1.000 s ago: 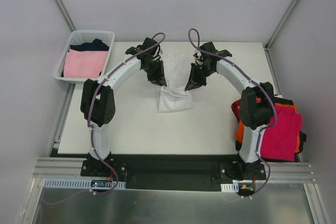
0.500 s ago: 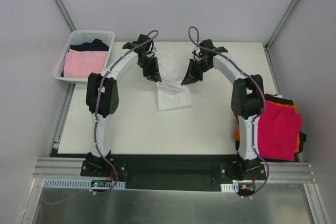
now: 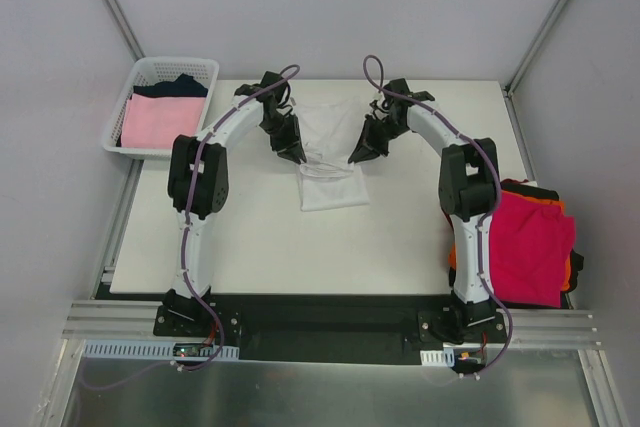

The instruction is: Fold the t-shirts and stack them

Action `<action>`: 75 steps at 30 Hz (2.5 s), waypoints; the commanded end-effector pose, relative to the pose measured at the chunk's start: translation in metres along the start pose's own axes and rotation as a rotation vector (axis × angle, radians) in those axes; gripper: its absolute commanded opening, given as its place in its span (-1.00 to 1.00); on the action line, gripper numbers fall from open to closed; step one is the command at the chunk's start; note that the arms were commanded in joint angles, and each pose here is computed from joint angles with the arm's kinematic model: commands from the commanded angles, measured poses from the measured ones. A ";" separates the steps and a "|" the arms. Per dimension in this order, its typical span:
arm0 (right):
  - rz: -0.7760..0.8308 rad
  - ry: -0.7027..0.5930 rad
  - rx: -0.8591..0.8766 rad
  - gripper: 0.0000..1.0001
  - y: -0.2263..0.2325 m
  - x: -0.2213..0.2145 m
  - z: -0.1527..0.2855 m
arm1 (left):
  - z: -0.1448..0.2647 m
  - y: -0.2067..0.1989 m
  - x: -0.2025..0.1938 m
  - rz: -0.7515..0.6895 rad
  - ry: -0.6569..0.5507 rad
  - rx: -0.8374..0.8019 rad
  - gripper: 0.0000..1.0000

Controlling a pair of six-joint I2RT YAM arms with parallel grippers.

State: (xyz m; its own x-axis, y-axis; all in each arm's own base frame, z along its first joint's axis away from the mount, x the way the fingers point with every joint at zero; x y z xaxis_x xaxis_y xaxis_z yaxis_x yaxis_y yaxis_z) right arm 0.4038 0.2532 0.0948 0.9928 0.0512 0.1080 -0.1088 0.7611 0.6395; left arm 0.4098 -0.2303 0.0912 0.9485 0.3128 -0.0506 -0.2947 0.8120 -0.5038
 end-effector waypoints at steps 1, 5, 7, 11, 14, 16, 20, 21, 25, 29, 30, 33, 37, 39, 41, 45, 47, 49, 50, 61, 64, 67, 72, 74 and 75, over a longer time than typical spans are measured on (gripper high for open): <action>0.018 -0.033 0.011 -0.68 0.004 0.012 0.009 | 0.005 -0.007 -0.003 -0.010 0.021 -0.023 -0.55; 0.023 -0.042 0.003 -0.19 -0.001 0.017 0.007 | 0.004 -0.006 -0.002 -0.016 0.021 -0.021 -0.16; 0.039 -0.066 0.000 -0.17 -0.002 0.025 0.008 | 0.004 -0.007 0.001 -0.022 0.014 -0.023 0.03; 0.019 -0.092 0.018 -0.17 -0.006 0.041 0.012 | 0.008 -0.013 0.002 -0.022 0.008 -0.038 0.07; 0.032 -0.104 0.025 -0.17 -0.003 0.042 0.018 | 0.013 -0.016 -0.001 -0.017 0.008 -0.051 0.06; 0.038 -0.106 0.025 -0.17 -0.001 0.039 0.023 | 0.014 -0.015 -0.007 -0.003 0.021 -0.052 0.05; 0.028 -0.070 0.003 -0.17 -0.015 0.026 0.016 | 0.024 -0.023 -0.024 -0.030 0.028 -0.068 0.05; 0.035 -0.068 0.005 -0.17 -0.016 0.026 0.015 | 0.024 -0.028 -0.031 -0.043 0.036 -0.072 0.04; 0.037 -0.069 -0.002 -0.19 -0.026 0.037 0.008 | 0.020 -0.042 -0.063 -0.089 0.079 -0.079 0.05; 0.029 -0.097 0.012 -0.21 -0.024 0.051 0.011 | 0.022 -0.058 -0.093 -0.161 0.101 -0.088 0.05; 0.041 -0.116 0.017 -0.22 -0.017 0.052 0.019 | 0.021 -0.059 -0.099 -0.174 0.104 -0.086 0.05; 0.056 -0.145 0.036 -0.26 -0.004 0.046 0.033 | 0.016 -0.054 -0.118 -0.198 0.122 -0.059 0.04; 0.077 -0.143 0.048 -0.69 0.009 0.019 0.045 | 0.000 -0.033 -0.137 -0.179 0.147 -0.023 -0.11; 0.076 -0.109 0.040 -0.80 0.007 -0.002 0.037 | -0.004 -0.027 -0.135 -0.180 0.127 -0.018 -0.24; 0.088 -0.085 0.033 -0.88 0.011 -0.021 0.034 | -0.011 -0.016 -0.131 -0.173 0.118 0.015 -0.49; 0.097 -0.058 0.027 -0.91 0.017 -0.038 0.025 | -0.015 -0.018 -0.107 -0.168 0.062 0.028 -0.63; 0.105 -0.047 0.030 -0.91 0.023 -0.043 0.022 | -0.020 -0.018 -0.095 -0.163 0.040 0.039 -0.63; 0.108 -0.044 0.028 -0.91 0.027 -0.045 0.021 | -0.020 -0.026 -0.083 -0.169 0.008 0.033 -0.64; 0.117 -0.042 0.028 -0.91 0.031 -0.047 0.019 | -0.027 -0.023 -0.079 -0.163 0.011 0.046 -0.64; 0.133 -0.018 0.005 -0.91 0.036 -0.067 0.025 | -0.059 -0.024 -0.051 -0.169 0.004 0.066 -0.65; 0.137 -0.010 -0.003 -0.91 0.035 -0.068 0.026 | -0.061 -0.026 -0.043 -0.164 -0.006 0.060 -0.63; 0.130 -0.001 0.000 -0.91 0.035 -0.068 0.024 | -0.060 -0.027 -0.028 -0.155 -0.027 0.051 -0.61; 0.121 0.018 -0.009 -0.91 0.029 -0.071 0.018 | -0.045 -0.033 0.002 -0.129 -0.108 0.032 -0.52; 0.123 0.027 -0.016 -0.91 0.026 -0.072 0.015 | -0.037 -0.032 0.014 -0.109 -0.136 0.025 -0.50; 0.121 0.032 -0.019 -0.91 0.024 -0.072 0.013 | -0.031 -0.036 0.020 -0.110 -0.154 0.011 -0.48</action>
State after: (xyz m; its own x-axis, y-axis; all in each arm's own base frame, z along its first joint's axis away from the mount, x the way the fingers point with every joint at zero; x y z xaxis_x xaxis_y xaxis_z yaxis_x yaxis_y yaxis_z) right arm 0.3320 0.2602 0.1059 0.9803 0.1390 0.1401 -0.1962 0.7618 0.6174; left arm 0.4142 -0.2836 0.0579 0.9680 0.2435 0.0601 -0.1874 0.8613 -0.4723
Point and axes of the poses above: each gripper's point midway between its finger pads, its own z axis back along the fingers, its own y axis along the line the jaws close on, x = y × z, the point moved 1 cm from there along z, back along the fingers, and after that the axes turned 12 degrees about z, right-handed, at the moved point
